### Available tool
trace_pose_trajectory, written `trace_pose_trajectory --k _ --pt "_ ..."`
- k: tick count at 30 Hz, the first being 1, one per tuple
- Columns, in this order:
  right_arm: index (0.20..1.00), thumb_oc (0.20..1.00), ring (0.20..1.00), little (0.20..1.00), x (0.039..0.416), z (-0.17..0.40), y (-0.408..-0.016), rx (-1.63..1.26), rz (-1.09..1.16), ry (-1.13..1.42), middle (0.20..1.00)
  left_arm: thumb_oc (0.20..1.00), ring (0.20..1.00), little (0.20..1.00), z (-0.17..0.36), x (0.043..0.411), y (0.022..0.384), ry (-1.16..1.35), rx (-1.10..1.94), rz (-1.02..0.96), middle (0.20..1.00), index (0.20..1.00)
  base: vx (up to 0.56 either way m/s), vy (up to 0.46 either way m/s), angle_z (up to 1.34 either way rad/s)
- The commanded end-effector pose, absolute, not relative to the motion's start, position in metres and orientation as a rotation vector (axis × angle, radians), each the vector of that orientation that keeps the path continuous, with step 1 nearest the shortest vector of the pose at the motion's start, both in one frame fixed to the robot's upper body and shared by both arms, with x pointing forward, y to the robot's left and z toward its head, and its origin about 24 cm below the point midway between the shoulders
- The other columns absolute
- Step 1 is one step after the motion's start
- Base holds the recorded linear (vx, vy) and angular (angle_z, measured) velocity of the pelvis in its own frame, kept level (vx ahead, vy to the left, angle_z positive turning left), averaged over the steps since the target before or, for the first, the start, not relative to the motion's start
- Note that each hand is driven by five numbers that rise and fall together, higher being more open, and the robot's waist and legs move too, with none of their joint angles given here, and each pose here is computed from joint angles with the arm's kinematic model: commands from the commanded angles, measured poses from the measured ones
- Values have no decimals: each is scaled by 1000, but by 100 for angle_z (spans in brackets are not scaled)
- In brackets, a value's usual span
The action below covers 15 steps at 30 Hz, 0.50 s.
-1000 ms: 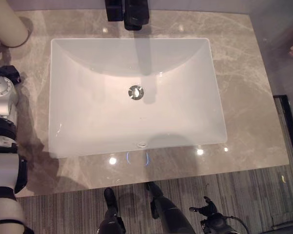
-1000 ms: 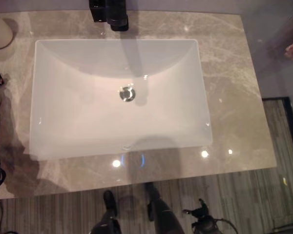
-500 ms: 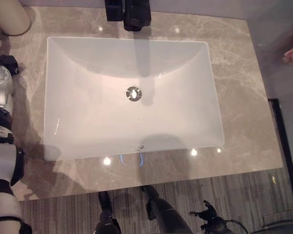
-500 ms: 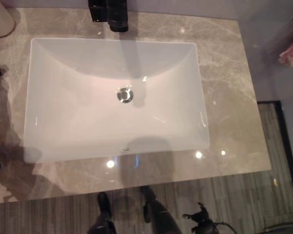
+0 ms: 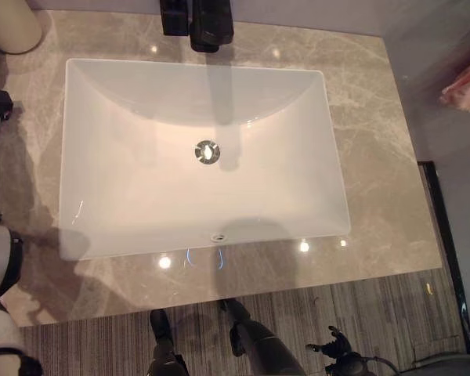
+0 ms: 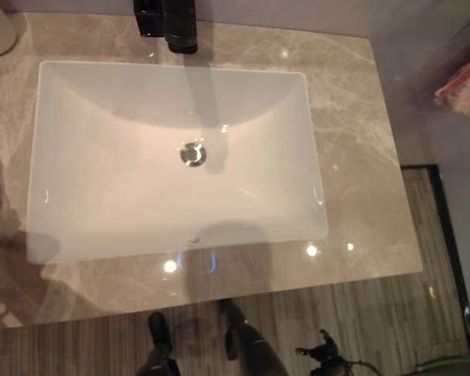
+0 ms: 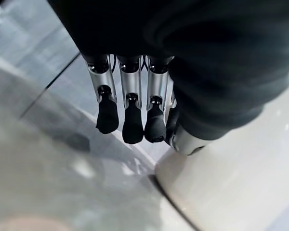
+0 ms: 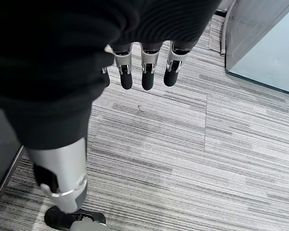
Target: Put brush and paste in cup on sink, flatten towel.
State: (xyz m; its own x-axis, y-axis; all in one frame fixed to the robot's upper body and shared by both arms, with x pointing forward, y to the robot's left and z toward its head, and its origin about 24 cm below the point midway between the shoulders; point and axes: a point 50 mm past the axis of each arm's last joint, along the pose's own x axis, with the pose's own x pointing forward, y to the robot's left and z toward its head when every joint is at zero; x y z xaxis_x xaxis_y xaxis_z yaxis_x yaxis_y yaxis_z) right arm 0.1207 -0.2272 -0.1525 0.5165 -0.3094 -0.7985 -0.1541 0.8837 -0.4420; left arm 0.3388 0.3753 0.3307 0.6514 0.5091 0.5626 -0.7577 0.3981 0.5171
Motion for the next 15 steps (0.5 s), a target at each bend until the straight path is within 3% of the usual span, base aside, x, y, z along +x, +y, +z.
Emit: trace_pose_trajectory --k 1,15 --pt "1000 1000 1000 1000 113 -150 -246 -501 -154 1059 1000 200 200 200 336 331 386 -298 960 869 200 200 7 -16 5" --pt "1000 1000 1000 1000 111 -150 -245 -501 -141 1042 1000 200 200 200 347 358 326 -475 1110 675 200 200 1 -1 0"
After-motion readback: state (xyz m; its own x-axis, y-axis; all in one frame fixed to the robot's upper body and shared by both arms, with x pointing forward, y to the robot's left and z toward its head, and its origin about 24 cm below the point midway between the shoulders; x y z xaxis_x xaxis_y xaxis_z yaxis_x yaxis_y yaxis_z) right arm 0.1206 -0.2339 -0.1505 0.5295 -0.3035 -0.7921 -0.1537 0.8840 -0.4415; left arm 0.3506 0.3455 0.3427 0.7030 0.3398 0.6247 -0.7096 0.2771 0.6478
